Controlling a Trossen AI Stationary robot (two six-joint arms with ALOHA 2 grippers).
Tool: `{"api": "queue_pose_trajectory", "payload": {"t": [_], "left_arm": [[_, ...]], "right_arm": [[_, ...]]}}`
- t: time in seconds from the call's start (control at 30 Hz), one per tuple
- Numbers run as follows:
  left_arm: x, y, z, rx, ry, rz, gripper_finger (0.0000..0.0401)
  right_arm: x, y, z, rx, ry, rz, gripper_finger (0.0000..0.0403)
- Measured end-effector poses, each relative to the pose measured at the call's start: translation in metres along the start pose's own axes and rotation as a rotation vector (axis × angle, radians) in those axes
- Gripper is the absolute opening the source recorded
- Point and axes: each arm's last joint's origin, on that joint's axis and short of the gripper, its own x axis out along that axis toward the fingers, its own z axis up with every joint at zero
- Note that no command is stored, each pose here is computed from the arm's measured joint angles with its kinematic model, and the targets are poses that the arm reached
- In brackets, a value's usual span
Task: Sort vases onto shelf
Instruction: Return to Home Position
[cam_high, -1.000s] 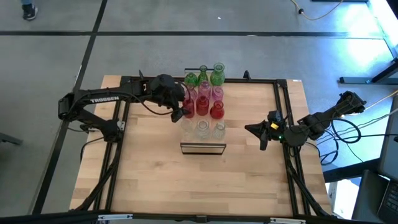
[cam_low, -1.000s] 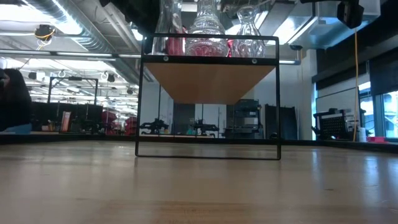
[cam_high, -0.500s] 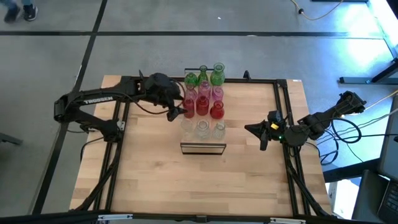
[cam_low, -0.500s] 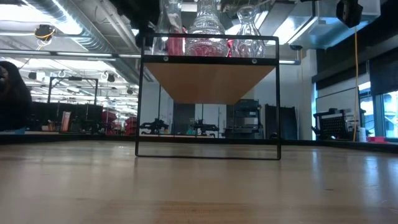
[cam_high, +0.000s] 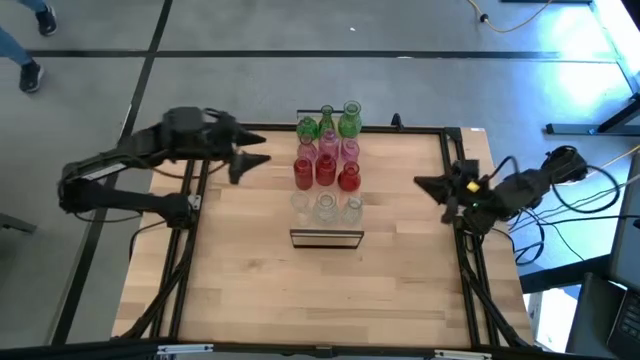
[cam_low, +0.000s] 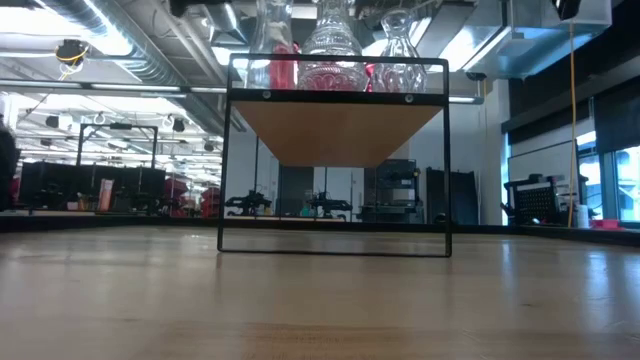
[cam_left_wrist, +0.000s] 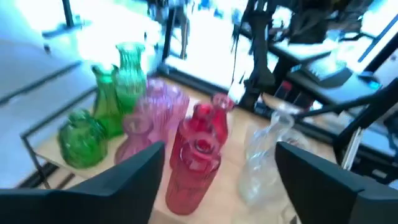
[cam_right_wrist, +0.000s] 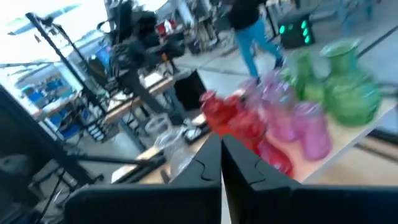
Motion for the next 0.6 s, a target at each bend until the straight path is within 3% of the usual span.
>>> {"api": "queue_pose_trajectory", "payload": {"t": [0.17, 0.4, 0.6], "left_arm": [[-0.038, -0.004, -0.002, 0.009, -0.07, 0.018, 0.0212], [-0.08, -0.002, -0.021, -0.007, -0.043, 0.025, 0.0023], [-0.119, 0.008, -0.049, -0.047, -0.203, 0.07, 0.0002]], "right_arm": [[-0.015, -0.013, 0.014, -0.032, -0.078, -0.031, 0.0001], [-0.035, -0.036, 0.027, -0.016, -0.189, -0.155, 0.0001], [-0.041, -0.054, 0.013, 0.04, -0.254, -0.167, 0.0001]]}}
